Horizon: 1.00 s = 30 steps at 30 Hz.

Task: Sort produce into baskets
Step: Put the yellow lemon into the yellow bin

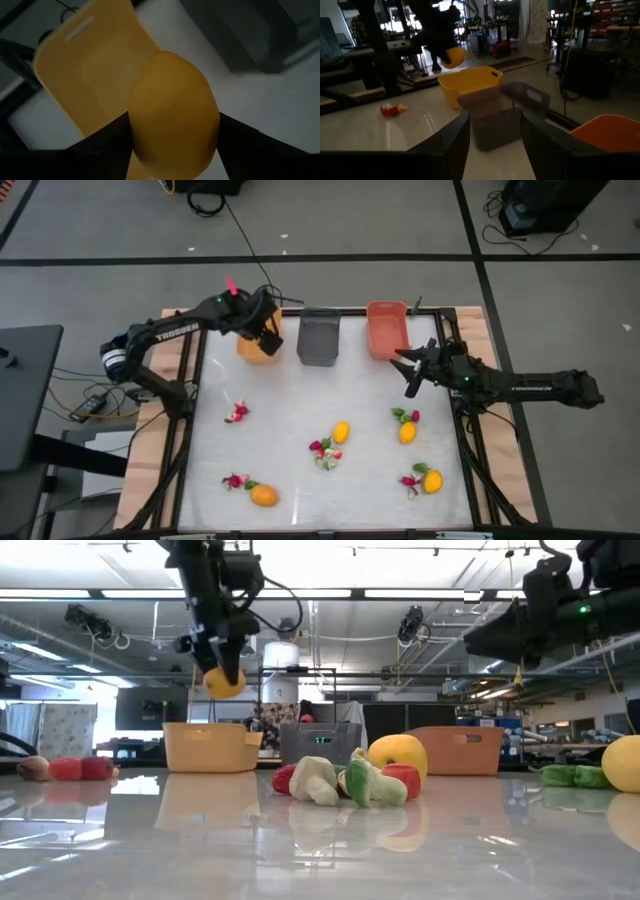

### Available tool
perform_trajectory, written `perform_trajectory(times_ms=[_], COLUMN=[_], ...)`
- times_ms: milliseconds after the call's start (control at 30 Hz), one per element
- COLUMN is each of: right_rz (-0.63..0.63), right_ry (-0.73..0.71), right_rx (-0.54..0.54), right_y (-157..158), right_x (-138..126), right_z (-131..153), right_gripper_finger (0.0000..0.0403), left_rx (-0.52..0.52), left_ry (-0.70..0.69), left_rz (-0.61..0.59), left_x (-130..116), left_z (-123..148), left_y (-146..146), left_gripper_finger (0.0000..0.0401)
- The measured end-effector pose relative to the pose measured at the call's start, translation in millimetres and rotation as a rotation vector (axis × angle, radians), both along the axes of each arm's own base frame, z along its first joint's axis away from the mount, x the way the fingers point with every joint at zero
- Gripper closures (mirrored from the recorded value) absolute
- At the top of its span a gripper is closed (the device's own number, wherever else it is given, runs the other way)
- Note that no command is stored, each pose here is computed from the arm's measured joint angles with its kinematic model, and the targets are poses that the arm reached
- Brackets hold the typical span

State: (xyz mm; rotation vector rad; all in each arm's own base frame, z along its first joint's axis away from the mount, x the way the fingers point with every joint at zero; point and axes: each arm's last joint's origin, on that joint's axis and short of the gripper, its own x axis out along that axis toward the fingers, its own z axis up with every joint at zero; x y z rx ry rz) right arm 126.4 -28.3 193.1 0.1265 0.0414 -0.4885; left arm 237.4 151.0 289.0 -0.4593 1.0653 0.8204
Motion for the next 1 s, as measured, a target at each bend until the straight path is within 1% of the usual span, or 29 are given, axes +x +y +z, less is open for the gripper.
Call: perform_trajectory(times_ms=[200, 400, 567, 767, 867, 1000], right_rz=[-0.008, -0.009, -0.010, -0.005, -0.005, -0.022], right_ry=[-0.002, -0.014, -0.013, 0.007, 0.008, 0.004], right_rx=[-0.001, 0.003, 0.046, 0.053, 0.053, 0.058], right_y=[0, 0, 0, 0, 0, 0], right_x=[0, 0, 0, 0, 0, 0], right_z=[0, 1, -1, -3, -3, -3], right_gripper_finger=[0.0217, 0.0217, 0.0217, 0.0217, 0.0217, 0.0217], left_rx=[0.055, 0.043, 0.008, -0.049, -0.081, -0.096], left_ry=[-0.020, 0.031, 0.093, 0.169, 0.205, 0.238], left_rz=[-0.003, 0.000, 0.015, 0.037, 0.043, 0.021], left_x=[3, 3, 2, 2, 3, 7], left_z=[-8, -26, -46, -76, -92, -107], left_y=[26, 44, 61, 81, 87, 92], left_gripper_finger=[0.0147, 0.0147, 0.0147, 0.0147, 0.0146, 0.0146])
